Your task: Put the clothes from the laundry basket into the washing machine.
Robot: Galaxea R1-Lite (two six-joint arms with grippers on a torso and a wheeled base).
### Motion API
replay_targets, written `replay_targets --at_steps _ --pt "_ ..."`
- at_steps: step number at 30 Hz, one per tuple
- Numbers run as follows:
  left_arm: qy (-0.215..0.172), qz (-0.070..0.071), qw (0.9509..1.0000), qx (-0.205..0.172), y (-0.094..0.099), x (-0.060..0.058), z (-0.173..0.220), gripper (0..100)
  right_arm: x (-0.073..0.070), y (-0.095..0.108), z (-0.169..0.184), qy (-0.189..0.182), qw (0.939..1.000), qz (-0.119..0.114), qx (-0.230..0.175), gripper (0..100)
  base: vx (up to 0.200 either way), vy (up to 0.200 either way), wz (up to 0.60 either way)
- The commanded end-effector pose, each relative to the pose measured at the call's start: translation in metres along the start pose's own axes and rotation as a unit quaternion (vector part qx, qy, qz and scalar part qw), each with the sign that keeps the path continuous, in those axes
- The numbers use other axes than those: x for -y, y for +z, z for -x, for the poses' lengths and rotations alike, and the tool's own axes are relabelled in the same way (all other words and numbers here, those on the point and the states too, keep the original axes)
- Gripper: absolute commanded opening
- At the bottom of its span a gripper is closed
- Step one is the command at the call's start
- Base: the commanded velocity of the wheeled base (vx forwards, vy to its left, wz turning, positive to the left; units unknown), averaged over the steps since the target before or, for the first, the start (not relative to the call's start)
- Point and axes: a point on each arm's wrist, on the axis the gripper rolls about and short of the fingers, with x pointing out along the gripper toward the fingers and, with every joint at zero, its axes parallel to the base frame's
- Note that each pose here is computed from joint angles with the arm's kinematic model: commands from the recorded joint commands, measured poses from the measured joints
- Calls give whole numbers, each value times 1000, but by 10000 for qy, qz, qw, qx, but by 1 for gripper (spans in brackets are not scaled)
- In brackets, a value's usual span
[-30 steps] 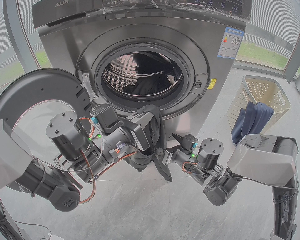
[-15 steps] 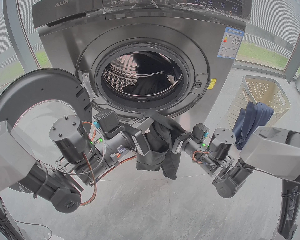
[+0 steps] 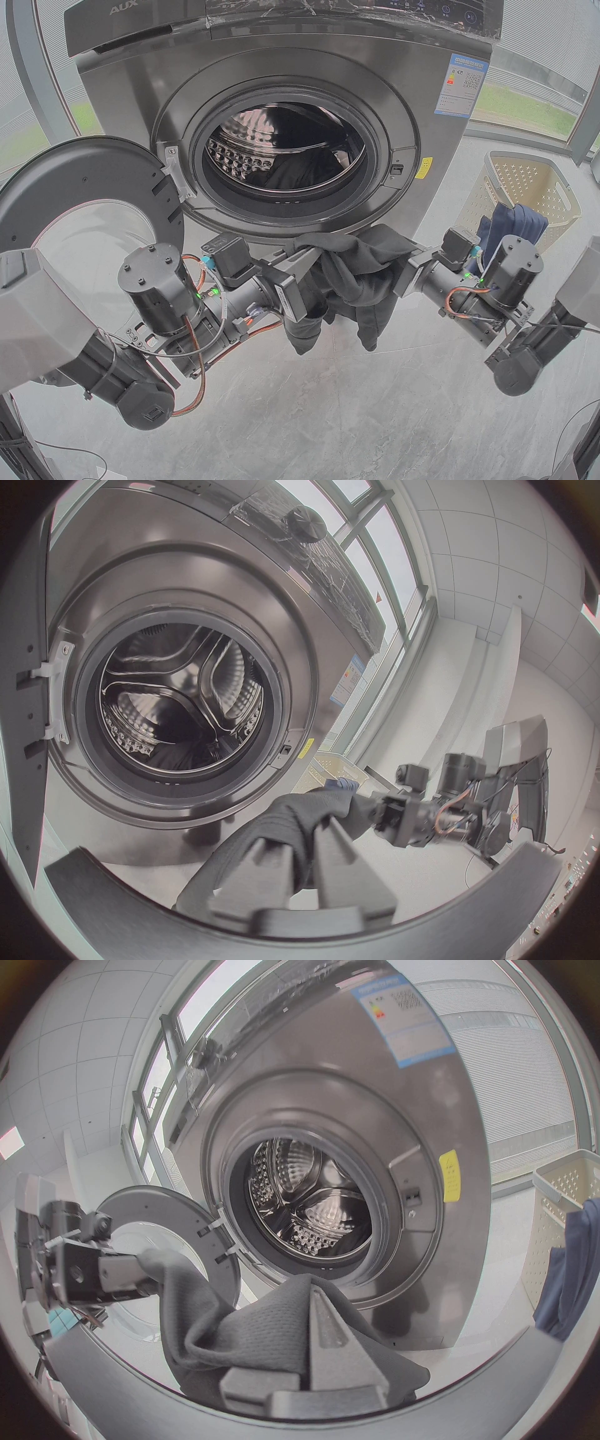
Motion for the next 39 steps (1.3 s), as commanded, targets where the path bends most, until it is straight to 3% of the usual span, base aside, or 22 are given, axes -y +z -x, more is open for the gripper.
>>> replay_targets --at_steps 1,4,11,26,31,39 --pt "9 26 9999 -159 -13 -3 -3 100 -6 33 24 86 9995 47 312 0 0 0 0" --pt "16 45 9997 -235 -19 -4 -4 100 -9 37 25 110 9992 54 378 0 0 0 0" --pt "103 86 9976 -682 -63 -12 -1 100 -9 42 23 82 9987 54 499 0 0 0 0" --pt "295 142 9907 -1324 -111 -26 -1 100 -9 56 9 -42 9964 46 850 0 0 0 0" --pt "379 136 9899 -1362 -117 -33 -2 100 -9 57 8 -40 9962 44 865 0 0 0 0" --pt "342 133 9904 -1331 -125 -33 -10 100 -11 56 6 -34 9963 22 857 0 0 0 0"
